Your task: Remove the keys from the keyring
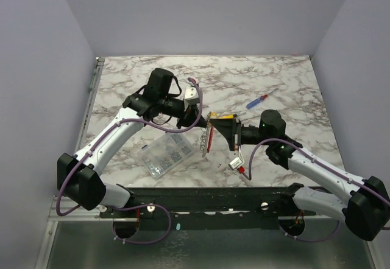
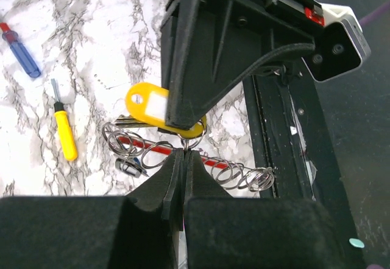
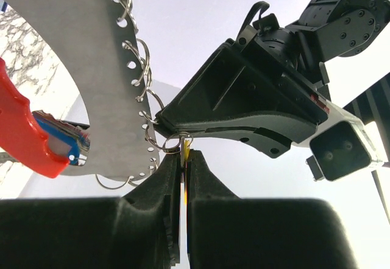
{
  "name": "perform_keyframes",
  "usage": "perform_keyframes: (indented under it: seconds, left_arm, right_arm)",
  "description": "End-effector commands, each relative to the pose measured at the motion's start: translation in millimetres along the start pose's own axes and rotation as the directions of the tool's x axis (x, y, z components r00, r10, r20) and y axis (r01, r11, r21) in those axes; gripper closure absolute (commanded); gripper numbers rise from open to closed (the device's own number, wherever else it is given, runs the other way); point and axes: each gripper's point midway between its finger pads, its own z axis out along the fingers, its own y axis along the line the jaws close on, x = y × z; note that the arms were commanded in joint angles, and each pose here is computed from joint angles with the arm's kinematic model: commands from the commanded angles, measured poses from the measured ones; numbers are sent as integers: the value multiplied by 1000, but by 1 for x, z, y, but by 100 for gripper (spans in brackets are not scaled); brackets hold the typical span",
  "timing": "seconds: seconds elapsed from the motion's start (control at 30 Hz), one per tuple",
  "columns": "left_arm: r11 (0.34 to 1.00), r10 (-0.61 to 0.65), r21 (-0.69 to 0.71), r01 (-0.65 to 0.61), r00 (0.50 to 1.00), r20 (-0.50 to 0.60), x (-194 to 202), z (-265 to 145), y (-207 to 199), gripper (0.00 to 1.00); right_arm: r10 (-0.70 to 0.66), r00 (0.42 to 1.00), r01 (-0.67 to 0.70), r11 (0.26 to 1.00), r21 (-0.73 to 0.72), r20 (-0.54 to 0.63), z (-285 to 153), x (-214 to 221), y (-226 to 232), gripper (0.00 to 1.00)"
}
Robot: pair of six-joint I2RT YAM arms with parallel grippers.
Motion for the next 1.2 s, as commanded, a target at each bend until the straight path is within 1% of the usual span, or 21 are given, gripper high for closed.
perform_keyframes:
  seconds: [0.0,0.33,0.77,1.17]
  left_arm:
    - [997,12,-74,-9,999,48,-29,-6,8,100]
    - [991,-56,-114,62,997,58,-29,-6,13,100]
    - [972,-129,-186,140,989,70,-27,-6,26,100]
    - [968,-145,-203,149,989,38,-16,8,23,100]
  right_arm:
    - [-330,943,330,944,-5,-28,-4,-2,-16,99]
    - [-307,948,305,952,-42,-85,-9,9,-15,99]
    - [-296,950,292,955,-48,-98,-11,14,-21,99]
    - [-281,955,278,960,-43,-91,-7,21,-28,99]
